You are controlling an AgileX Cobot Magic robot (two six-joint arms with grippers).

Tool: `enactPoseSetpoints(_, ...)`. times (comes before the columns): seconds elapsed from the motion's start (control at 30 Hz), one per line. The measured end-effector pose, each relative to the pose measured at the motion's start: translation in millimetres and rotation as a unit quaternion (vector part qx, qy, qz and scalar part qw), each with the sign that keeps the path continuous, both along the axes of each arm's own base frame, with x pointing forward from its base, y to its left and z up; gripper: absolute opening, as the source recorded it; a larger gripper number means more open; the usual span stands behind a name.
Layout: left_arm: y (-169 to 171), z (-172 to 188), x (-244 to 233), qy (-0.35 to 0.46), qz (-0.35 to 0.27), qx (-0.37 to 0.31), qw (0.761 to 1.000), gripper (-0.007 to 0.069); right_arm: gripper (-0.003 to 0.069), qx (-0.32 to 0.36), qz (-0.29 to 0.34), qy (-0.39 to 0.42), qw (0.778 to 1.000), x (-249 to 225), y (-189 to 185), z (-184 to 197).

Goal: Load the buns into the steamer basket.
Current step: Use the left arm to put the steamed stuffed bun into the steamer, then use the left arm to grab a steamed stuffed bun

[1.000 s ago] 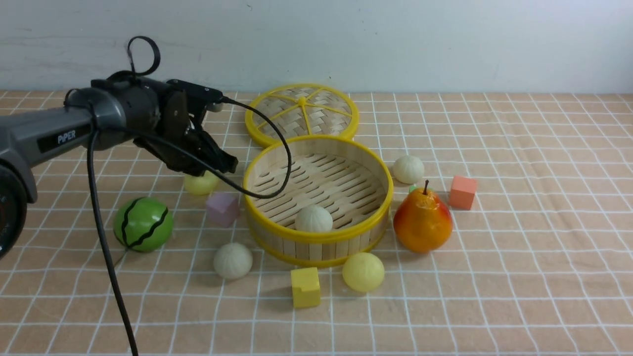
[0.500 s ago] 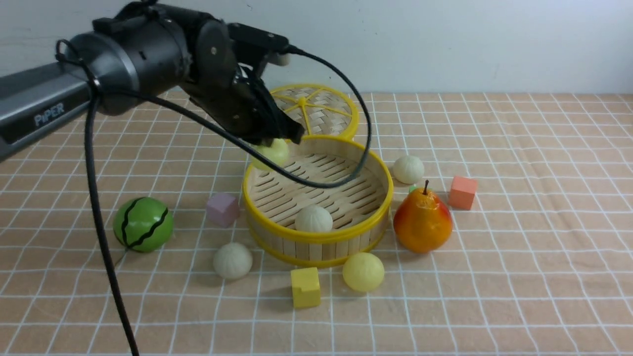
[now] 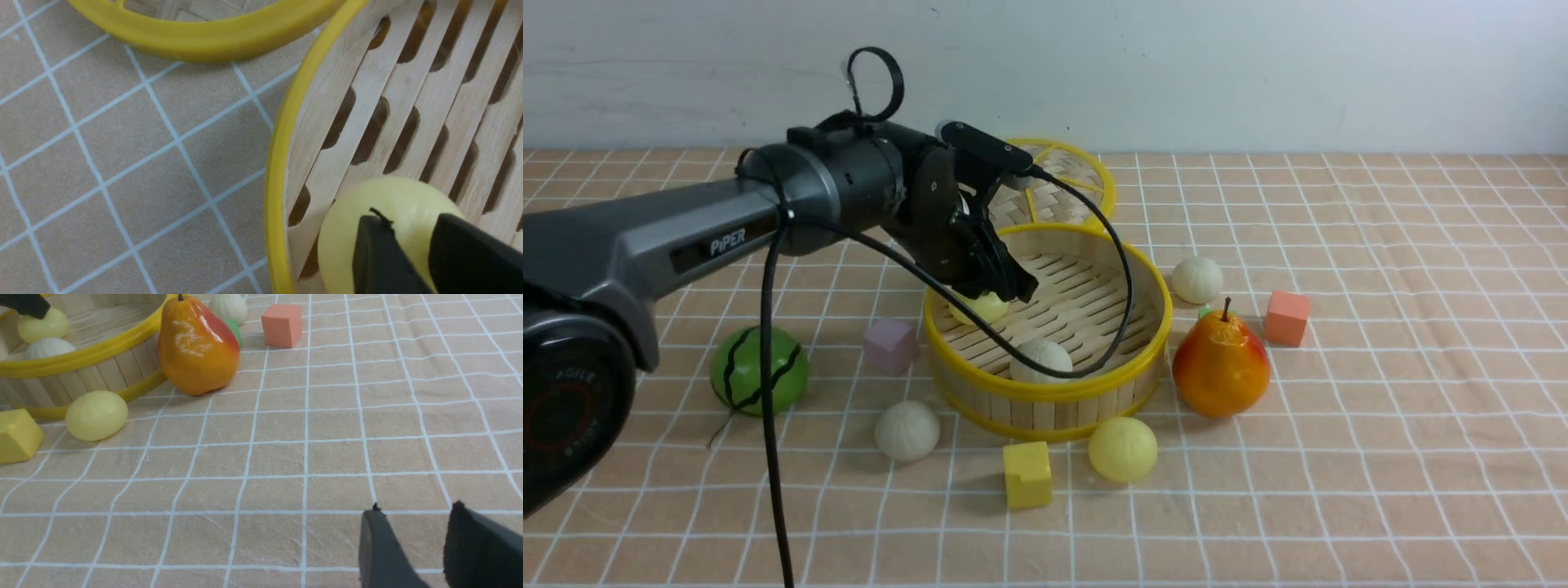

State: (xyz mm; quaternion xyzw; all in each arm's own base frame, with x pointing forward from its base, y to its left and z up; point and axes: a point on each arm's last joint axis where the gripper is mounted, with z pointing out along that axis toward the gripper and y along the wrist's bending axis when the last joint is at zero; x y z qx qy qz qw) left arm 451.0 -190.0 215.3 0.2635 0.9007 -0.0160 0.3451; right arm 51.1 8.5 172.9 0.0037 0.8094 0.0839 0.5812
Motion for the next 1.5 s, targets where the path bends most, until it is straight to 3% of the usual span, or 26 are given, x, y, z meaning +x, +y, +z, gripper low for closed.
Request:
enactPoseSetpoints(0.07,0.9,4.3,-0.8,-0.001,0.006,-0.006,1.000,0.0294,0.0239,0.000,0.000,0.000,1.000,0.0,0.0,0.0)
enactPoseSetpoints(0.17,6.9,38.1,-13.5,0.003,0.038,-0.030,0.999,0.0462,0.0239,0.000,0.000,0.000,1.000,0.0,0.0,0.0)
enactPoseSetpoints(0.23,12.8,63.6,-26.2,0.011,0.060,-0.044,0.997,0.0485,0.0239,0.000,0.000,0.000,1.000,0.0,0.0,0.0)
enactPoseSetpoints(0.33,25.2,100.0,-53.0,0.030,0.091,-0.055,0.994,0.0446,0.0239,0.000,0.000,0.000,1.000,0.0,0.0,0.0)
enactPoseSetpoints(0.4,39.0,114.7,-86.1,0.060,0.102,-0.052,0.992,0.0330,0.0239,0.000,0.000,0.000,1.000,0.0,0.0,0.0)
enactPoseSetpoints(0.43,40.5,117.7,-90.1,0.062,0.103,-0.052,0.991,0.0319,0.0239,0.000,0.000,0.000,1.000,0.0,0.0,0.0)
enactPoseSetpoints(0.47,45.5,109.5,-104.6,0.088,0.106,-0.047,0.989,0.0224,0.0239,0.000,0.000,0.000,1.000,0.0,0.0,0.0)
enactPoseSetpoints(0.53,51.5,90.4,-125.5,0.131,0.110,-0.045,0.984,0.0113,0.0239,0.000,0.000,0.000,1.000,0.0,0.0,0.0)
enactPoseSetpoints(0.67,55.5,49.2,-144.7,0.186,0.094,-0.028,0.978,-0.0006,0.0239,0.000,0.000,0.000,1.000,0.0,0.0,0.0)
enactPoseSetpoints(0.83,51.3,28.4,-137.6,0.165,0.076,-0.036,0.983,0.0032,0.0239,0.000,0.000,0.000,1.000,0.0,0.0,0.0)
enactPoseSetpoints(1.17,43.2,-6.3,-112.6,0.132,0.065,-0.030,0.989,0.0276,0.0239,0.000,0.000,0.000,1.000,0.0,0.0,0.0)
enactPoseSetpoints(1.33,41.4,-18.3,-107.1,0.130,0.063,-0.025,0.989,0.0291,0.0239,0.000,0.000,0.000,1.000,0.0,0.0,0.0)
enactPoseSetpoints(1.5,40.2,-30.8,-103.3,0.136,0.062,-0.018,0.989,0.0240,0.0239,0.000,0.000,0.000,1.000,0.0,0.0,0.0)
